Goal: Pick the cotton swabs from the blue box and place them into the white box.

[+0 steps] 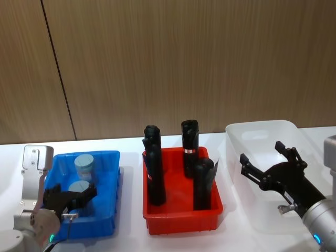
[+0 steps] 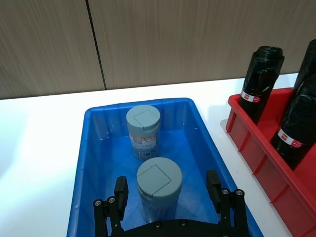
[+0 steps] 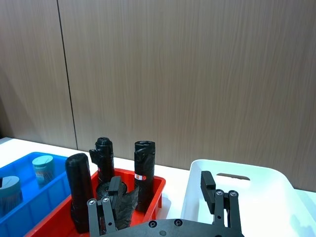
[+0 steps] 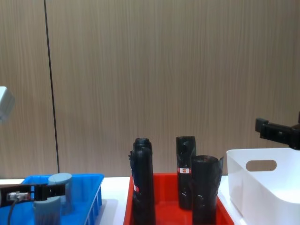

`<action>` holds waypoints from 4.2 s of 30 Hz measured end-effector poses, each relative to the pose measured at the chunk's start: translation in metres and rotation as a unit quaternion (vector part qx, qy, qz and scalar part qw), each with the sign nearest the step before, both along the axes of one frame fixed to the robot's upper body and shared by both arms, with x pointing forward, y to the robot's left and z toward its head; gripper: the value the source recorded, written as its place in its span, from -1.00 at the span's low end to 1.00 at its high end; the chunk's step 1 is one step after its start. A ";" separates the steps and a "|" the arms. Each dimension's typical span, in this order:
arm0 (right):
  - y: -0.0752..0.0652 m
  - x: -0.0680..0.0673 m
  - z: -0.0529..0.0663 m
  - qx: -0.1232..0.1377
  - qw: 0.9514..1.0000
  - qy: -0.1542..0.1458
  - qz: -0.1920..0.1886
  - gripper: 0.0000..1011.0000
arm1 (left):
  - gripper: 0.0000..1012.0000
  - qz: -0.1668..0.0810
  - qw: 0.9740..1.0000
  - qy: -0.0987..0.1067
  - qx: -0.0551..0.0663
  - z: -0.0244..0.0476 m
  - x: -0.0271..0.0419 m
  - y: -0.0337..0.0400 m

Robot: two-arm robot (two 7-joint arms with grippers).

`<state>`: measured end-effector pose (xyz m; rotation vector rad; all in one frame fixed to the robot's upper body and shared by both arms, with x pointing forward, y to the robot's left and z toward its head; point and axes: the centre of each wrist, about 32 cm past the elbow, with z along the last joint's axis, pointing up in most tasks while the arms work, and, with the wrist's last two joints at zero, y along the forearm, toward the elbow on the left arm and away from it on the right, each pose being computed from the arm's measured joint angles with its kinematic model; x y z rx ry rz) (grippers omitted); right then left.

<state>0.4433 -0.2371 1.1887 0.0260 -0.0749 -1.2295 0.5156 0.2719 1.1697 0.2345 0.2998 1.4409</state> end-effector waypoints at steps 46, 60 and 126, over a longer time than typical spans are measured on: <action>0.000 0.000 0.000 0.000 1.000 0.000 0.000 0.98 | 0.72 -0.019 0.998 0.055 0.002 -0.0145 0.0452 0.0079; 0.000 0.000 0.000 0.000 1.000 0.000 0.000 0.98 | 0.35 -0.023 0.999 0.040 0.009 -0.0106 0.0463 0.0059; 0.000 0.000 0.000 0.000 1.000 0.000 0.000 0.98 | 0.35 -0.396 0.907 -0.125 -0.067 0.0662 0.0256 0.0131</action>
